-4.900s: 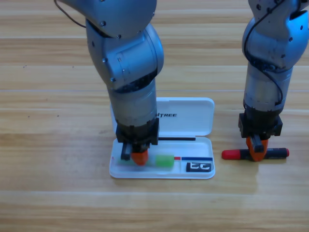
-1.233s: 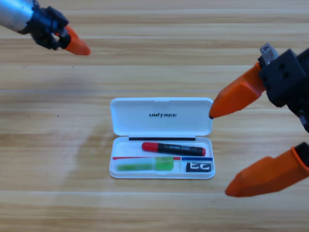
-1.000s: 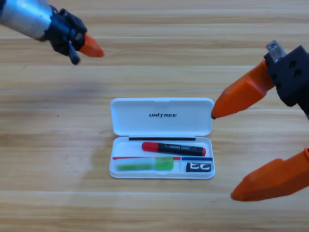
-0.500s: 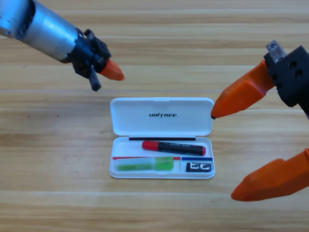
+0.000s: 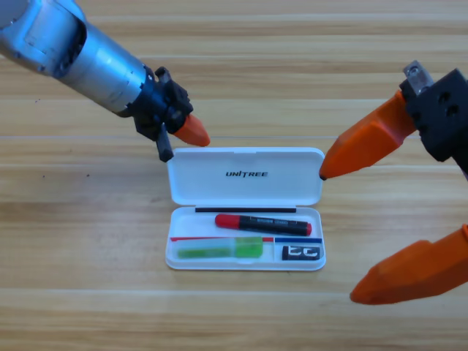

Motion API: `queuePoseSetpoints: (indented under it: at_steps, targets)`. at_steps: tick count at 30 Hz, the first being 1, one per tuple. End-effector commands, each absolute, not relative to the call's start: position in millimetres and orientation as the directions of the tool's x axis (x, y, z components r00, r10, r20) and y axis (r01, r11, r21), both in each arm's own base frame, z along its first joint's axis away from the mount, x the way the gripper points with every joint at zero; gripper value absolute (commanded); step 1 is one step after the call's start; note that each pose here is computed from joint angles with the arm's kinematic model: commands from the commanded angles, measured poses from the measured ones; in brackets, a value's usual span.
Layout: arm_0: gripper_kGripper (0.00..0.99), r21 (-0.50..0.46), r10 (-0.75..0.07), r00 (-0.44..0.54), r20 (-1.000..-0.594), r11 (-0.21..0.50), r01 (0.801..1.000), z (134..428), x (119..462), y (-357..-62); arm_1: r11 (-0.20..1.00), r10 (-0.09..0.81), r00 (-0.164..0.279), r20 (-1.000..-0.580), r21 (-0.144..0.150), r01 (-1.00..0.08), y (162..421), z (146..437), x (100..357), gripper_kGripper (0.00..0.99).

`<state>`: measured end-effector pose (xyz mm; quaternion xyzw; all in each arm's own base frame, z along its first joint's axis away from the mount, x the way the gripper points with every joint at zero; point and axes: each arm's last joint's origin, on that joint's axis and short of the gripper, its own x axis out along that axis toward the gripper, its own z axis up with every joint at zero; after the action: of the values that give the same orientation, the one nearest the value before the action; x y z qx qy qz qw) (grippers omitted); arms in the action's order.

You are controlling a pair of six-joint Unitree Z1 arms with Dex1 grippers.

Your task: Clean up eraser and pencils

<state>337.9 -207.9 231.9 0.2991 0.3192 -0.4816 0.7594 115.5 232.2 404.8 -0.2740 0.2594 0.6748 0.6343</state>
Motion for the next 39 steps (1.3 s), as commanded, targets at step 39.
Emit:
queuePoseSetpoints:
  at_steps: [39]
  targets:
    - [0.0,0.082,-0.507,0.172,-0.844,0.195,0.977,243.3,268.6,-208.8,-0.082,0.696,-0.081,-0.713,0.034,-0.996,245.5,394.4,116.1,0.973]
